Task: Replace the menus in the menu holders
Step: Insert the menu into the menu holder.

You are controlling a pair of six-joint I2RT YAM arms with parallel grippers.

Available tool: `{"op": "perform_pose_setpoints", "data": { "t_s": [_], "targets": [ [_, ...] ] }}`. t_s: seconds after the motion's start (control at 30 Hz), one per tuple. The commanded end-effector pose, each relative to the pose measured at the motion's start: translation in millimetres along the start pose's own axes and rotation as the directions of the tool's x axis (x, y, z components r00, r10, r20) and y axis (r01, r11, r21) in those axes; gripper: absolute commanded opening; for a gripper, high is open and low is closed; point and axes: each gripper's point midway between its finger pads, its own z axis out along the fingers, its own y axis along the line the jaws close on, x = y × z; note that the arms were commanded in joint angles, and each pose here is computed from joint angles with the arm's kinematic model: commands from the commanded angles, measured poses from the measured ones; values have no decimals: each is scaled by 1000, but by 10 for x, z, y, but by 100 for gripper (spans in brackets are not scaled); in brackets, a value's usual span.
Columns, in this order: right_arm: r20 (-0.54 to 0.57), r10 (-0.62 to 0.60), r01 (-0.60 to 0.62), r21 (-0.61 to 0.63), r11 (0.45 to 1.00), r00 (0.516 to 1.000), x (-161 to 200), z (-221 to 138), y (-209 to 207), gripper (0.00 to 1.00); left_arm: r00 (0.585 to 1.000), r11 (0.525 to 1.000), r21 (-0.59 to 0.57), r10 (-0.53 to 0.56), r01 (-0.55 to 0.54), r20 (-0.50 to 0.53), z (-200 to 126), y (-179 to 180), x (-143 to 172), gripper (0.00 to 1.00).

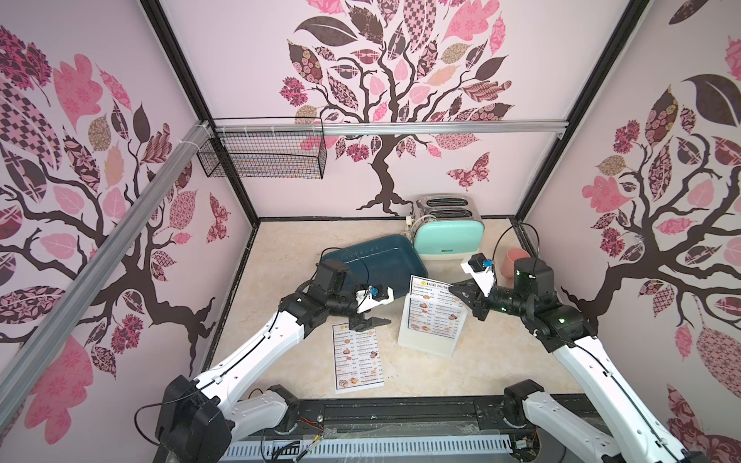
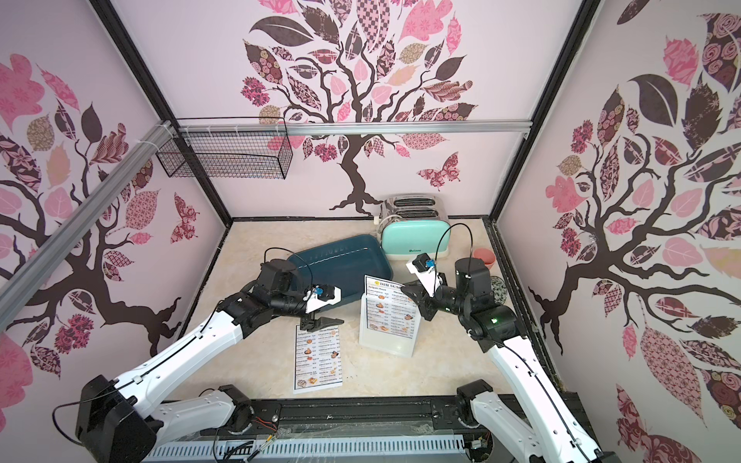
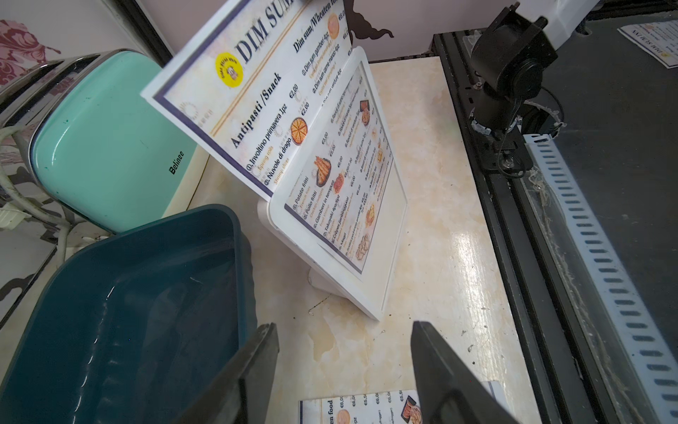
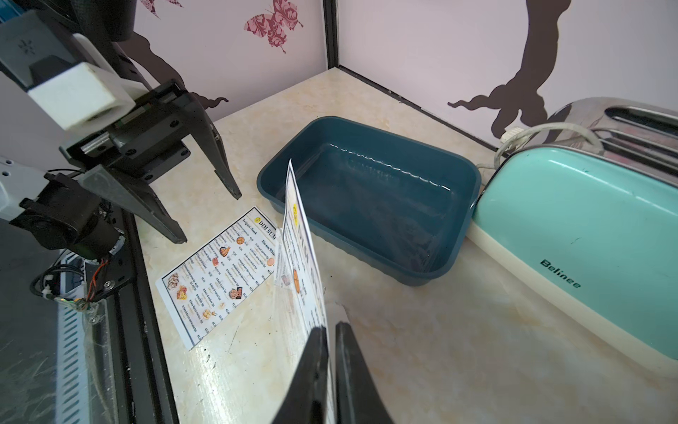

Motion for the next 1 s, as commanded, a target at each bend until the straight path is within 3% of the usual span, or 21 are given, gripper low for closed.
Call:
{"op": "perform_pose_setpoints", "data": {
  "t_s": [0.0,0.1,0.3,0.4,0.47,0.57,0.7,0.97],
  "targets": [
    [-58,4,-4,-3,1000,998,169,9,6,18,1000,1000,0,-8,8,9,-7,-16,6,63],
    [-60,-6,7,31,999,998,151,-16,-42,29,1000,1000,-7,-7,7,4,-10,-5,13,63],
    [115,47,-53,45,998,992,-531,-226,-33,55,1000,999,-32,-8,8,9,-21,47,-19,63],
    [177,220,-235,69,970,959,-647,-221,-161,60,1000,999,-43,-17,18,14,-14,75,-28,63],
    [180,387,-413,134,901,904,-578,-164,-352,62,1000,998,-57,-25,26,14,-10,106,-27,63],
    [107,467,-478,255,840,878,-388,-88,-471,65,999,996,-75,-36,37,14,-14,143,-34,63],
    [-10,440,-413,330,849,898,-183,35,-374,67,999,995,-85,-42,43,17,-12,153,-25,63],
    [-158,482,-386,412,826,862,346,98,-394,68,998,994,-90,-61,63,19,8,173,-14,63]
  ]
}}
